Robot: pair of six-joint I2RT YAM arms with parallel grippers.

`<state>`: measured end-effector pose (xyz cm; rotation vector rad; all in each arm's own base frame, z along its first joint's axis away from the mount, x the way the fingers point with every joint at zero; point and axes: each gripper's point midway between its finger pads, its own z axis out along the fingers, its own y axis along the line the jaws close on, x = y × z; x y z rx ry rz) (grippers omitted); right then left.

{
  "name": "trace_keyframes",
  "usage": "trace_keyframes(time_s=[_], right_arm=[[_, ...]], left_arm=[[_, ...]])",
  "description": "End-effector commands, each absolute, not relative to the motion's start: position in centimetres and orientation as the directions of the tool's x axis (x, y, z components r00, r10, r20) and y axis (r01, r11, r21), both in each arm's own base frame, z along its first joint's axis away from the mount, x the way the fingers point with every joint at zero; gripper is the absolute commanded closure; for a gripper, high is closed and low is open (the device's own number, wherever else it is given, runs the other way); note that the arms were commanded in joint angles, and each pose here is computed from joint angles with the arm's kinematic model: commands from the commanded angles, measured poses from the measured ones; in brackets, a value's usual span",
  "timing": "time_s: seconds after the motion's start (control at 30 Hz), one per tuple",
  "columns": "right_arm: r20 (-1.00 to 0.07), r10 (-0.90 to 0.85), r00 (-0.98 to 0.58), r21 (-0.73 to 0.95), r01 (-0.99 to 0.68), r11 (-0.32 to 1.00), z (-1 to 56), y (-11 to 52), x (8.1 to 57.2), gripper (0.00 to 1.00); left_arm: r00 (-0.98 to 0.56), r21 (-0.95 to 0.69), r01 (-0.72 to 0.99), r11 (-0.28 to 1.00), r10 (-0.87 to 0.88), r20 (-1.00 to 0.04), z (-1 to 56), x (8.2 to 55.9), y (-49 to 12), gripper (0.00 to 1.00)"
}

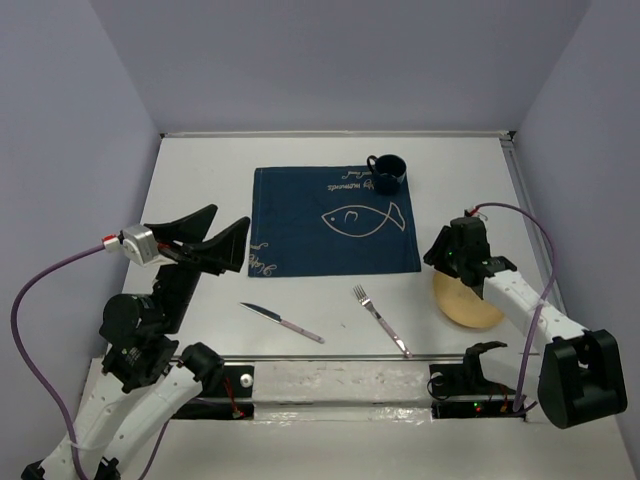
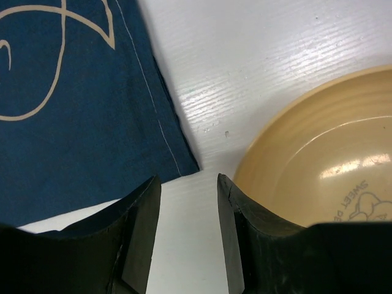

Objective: Set the dinner table for one person

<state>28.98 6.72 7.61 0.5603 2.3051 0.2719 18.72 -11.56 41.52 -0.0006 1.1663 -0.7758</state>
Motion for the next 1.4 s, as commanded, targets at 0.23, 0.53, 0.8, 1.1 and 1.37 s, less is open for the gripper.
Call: trace_keyframes(time_s=[0.23,0.53,0.8,1.1,1.37], right_arm=[[-0.559,0.476,-0.679,0.271,0.393,0.879,4.5,5.7,27.2,0.53],[-0.552,0.461,-0.695,0.239,0.398,0.886,3.7,5.7,28.2,0.64],[-0.545,0.449,-0.708,0.226,0.391,0.892,3.9,5.8,28.6,0.99],[-0.641,0.342,-0.687,0.183,0.296,0.937,10.1,6.5,30.2,1.0],[-0.723,-0.035,-0.69,0.052,-0.105,0.993,15.8,20.8,31.8,1.0]], left_arm=[[0.209,-0.377,0.581,0.721,-0.58,-0.787,43.2,17.8,-11.3,0.01],[0.2,-0.376,0.58,0.722,-0.574,-0.794,43.0,18.0,-11.6,0.01],[0.209,-0.372,0.575,0.729,-0.57,-0.795,42.9,18.0,-11.4,0.01],[0.232,-0.37,0.568,0.735,-0.575,-0.785,43.3,17.7,-10.8,0.01],[0.237,-0.374,0.547,0.748,-0.568,-0.788,43.1,18.0,-10.5,0.01]])
